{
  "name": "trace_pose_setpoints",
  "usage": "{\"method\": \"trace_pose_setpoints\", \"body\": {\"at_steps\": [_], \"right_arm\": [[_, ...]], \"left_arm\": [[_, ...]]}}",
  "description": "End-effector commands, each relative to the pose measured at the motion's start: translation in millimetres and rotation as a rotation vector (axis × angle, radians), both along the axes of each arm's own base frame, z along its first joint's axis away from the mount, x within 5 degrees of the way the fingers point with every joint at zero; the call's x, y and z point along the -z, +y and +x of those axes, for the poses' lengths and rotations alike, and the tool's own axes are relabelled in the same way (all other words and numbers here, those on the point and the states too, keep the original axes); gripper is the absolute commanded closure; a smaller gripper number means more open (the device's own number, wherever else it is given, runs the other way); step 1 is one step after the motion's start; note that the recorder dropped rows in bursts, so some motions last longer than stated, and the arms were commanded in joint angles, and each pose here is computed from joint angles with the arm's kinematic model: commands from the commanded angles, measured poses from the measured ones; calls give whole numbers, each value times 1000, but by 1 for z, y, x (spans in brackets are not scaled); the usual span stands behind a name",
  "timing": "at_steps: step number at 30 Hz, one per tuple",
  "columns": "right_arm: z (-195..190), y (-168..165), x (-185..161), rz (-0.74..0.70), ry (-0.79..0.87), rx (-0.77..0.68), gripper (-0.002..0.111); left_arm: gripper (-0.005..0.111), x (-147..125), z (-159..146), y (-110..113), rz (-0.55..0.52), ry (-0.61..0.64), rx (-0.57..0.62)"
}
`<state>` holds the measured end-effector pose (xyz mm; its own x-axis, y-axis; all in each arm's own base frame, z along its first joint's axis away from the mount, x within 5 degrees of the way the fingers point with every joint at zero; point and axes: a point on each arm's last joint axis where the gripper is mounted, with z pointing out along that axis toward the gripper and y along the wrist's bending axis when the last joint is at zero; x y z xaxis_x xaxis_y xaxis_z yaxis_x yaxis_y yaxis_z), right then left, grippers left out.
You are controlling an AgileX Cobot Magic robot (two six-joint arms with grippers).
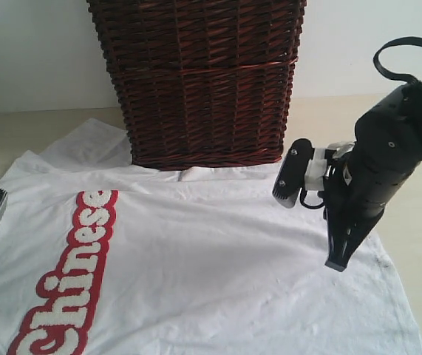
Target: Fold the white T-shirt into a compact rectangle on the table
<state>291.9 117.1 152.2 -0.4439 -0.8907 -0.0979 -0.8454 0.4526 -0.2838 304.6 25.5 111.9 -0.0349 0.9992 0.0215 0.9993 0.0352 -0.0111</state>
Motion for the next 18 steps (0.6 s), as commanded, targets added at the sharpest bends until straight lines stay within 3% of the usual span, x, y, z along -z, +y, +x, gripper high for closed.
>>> {"method": "trace_pose_setpoints", "body": {"at_steps": [1, 3, 6, 10, 12, 14, 18], "right_arm": [[0, 0, 16, -36, 65, -87, 108], [-3, -4, 22, -88, 110, -142, 106], [-7, -12, 33, -174, 150, -211, 92], [-8, -15, 37, -205, 125, -278, 50], [-6, -15, 37, -204, 100, -265, 23], [-5, -15, 36, -204, 86, -245, 4], [-5, -15, 36, -200, 84, -231, 4]], "left_arm": [[4, 12, -4, 2, 14, 43, 9], [4, 12, -4, 2, 14, 43, 9], [4, 12, -4, 1, 6, 45, -1], [4, 13, -5, 0, -3, 52, -12], [4, 13, -5, 0, -3, 53, -12], [4, 13, -5, 0, -5, 53, -14], [4, 13, -5, -1, -14, 55, -24]]}}
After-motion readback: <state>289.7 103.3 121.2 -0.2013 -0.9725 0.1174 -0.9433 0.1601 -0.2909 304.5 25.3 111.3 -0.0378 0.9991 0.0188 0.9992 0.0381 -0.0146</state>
